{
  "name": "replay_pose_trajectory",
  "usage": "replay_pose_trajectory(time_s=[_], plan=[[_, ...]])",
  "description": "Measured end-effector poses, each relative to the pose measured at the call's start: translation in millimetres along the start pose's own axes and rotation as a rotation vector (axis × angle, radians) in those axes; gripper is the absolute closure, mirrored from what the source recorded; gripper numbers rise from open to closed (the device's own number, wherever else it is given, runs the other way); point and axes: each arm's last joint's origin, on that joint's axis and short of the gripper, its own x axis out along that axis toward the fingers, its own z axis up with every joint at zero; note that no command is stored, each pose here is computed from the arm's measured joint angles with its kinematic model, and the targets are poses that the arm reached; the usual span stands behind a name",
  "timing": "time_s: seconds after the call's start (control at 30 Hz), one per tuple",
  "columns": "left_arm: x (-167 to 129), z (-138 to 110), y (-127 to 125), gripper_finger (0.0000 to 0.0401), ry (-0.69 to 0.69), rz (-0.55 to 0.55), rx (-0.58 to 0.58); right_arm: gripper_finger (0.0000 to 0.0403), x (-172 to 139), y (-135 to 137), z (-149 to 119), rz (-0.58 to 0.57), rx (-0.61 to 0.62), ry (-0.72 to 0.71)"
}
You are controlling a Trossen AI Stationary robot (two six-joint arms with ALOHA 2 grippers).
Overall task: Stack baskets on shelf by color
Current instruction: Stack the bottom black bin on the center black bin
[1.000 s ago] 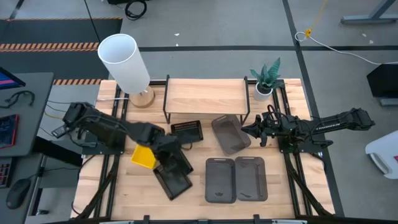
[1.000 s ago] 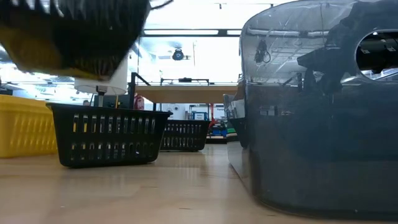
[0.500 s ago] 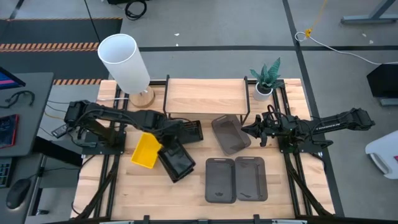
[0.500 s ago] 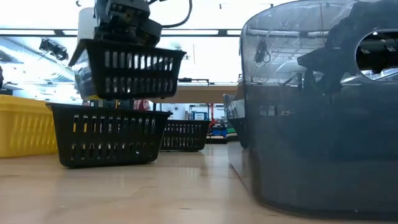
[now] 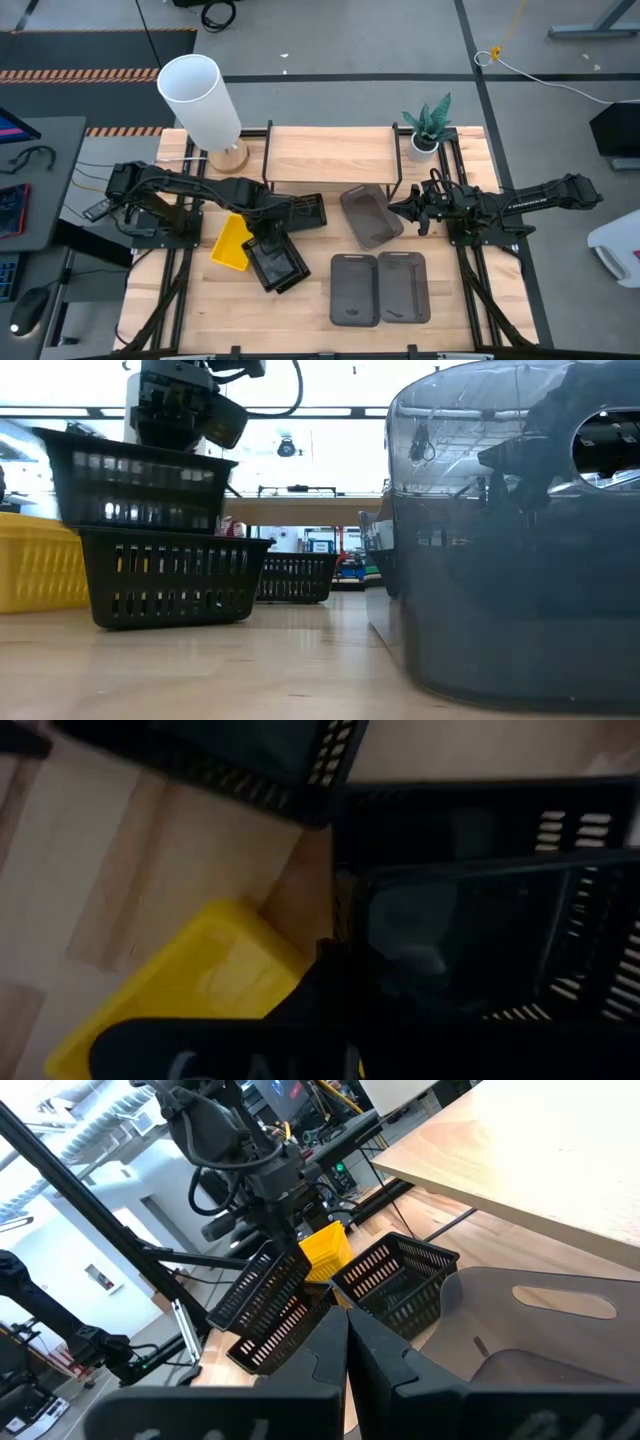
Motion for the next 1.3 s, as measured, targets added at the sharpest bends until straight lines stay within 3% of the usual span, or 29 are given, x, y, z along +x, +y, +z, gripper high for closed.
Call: replay_pose_trajectory(time_s=[0.53,1.3], plan=[[0.1,0.8,0.1,0.0394,-0.037,0.039,-0.113,0.0389,0.0,0.1,0.1,0.000,0.000,0.000],[2.5,-10.1,-26.9,0.0394,-0.193,0.103,-0.016,0.0389,0.0,0.0,0.0,0.000,0.000,0.000]])
